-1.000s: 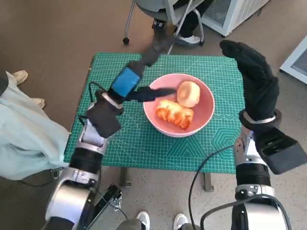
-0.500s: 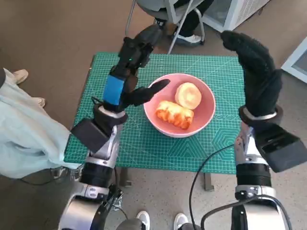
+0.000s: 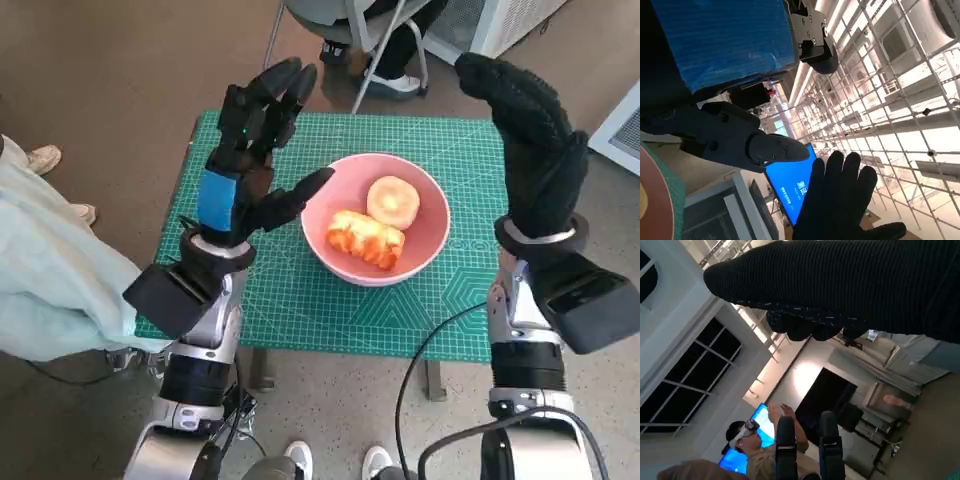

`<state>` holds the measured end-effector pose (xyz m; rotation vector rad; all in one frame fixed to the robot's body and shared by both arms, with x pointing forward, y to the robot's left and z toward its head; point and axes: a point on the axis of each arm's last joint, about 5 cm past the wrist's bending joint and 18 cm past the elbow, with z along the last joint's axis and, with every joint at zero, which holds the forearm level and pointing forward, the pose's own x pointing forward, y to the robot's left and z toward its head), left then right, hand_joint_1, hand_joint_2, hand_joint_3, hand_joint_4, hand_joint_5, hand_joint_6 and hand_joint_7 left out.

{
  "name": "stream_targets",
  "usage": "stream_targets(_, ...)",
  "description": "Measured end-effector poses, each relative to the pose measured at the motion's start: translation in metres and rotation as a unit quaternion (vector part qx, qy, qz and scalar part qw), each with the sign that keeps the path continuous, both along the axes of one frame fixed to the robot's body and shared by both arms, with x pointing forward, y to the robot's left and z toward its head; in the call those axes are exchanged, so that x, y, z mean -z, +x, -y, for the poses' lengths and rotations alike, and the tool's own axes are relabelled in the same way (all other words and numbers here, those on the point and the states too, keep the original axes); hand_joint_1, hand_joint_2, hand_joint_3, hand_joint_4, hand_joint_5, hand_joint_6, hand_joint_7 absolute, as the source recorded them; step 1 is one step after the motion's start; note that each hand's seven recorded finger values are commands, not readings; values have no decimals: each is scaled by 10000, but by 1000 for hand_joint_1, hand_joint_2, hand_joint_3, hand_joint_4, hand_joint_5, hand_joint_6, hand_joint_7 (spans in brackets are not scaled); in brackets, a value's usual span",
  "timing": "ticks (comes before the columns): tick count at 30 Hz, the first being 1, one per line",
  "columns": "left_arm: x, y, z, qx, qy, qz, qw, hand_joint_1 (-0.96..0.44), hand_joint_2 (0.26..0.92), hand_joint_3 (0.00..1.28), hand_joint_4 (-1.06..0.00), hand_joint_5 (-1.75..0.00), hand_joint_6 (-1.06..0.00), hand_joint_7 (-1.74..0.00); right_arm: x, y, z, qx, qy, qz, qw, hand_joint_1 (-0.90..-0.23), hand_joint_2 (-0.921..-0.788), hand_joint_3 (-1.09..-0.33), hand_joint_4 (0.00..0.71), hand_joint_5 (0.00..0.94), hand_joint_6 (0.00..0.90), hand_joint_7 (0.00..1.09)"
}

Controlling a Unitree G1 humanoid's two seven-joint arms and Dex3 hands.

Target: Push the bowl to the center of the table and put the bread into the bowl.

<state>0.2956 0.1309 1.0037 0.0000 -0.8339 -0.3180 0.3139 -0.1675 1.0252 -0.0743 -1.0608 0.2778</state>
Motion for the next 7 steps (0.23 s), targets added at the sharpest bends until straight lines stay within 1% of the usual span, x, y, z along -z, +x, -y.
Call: stream_targets(7,9,-6,-4,-41,-4,-6,10000,-290,921,274,-345,-20,-3,-806,-4,-1,-19,53,-78,15,10000,-567,-921,-773,317,0,3,743)
